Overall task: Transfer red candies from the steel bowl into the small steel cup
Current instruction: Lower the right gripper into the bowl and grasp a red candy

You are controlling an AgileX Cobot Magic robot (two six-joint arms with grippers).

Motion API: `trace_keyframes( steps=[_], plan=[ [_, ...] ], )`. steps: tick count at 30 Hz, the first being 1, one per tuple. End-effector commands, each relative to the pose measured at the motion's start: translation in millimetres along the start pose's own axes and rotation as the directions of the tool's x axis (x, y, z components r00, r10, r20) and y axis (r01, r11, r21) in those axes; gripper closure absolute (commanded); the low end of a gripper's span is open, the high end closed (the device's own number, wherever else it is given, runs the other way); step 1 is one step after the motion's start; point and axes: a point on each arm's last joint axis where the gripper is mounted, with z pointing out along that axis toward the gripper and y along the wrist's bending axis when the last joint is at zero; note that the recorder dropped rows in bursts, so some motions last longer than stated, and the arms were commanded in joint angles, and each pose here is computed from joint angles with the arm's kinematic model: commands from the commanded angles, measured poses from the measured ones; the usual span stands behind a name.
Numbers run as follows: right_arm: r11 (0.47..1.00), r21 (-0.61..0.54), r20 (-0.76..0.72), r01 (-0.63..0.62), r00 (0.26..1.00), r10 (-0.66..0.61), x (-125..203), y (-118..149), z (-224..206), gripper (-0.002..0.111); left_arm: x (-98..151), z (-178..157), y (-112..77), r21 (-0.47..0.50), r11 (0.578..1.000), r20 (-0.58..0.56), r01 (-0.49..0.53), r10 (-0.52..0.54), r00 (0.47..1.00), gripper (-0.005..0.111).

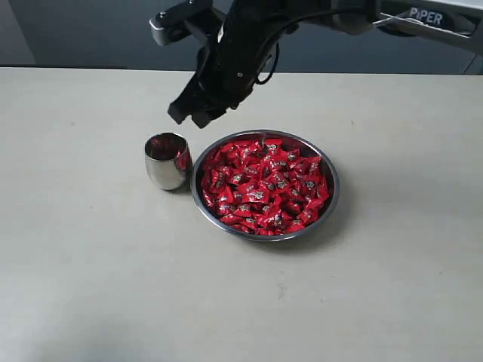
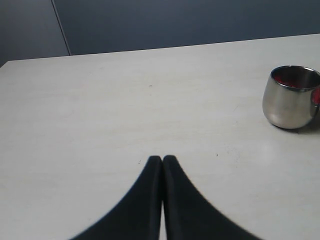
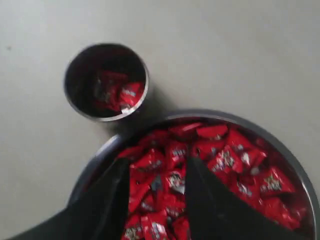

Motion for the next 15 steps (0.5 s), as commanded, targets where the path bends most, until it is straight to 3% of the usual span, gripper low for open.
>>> trace_keyframes(
  steps=[1, 7, 15],
  plan=[
    [0.999, 0.043, -0.121, -0.022, 0.992, 0.027, 22, -8, 6, 0.072, -3, -1, -0.1, 0.004, 1.000, 0.018, -0.002, 0.002, 1.000, 0.106],
    [0.996, 0.090, -0.184, 0.012, 0.983, 0.004, 54, -16, 34, 0.072, -3, -1, -0.1, 0.004, 1.000, 0.018, -0.002, 0.002, 1.000, 0.106],
    [0.992, 0.120, -0.159, 0.046, 0.987, -0.027, 59, -21, 59, 0.072, -3, -1, -0.1, 0.004, 1.000, 0.018, -0.002, 0.002, 1.000, 0.106]
  ],
)
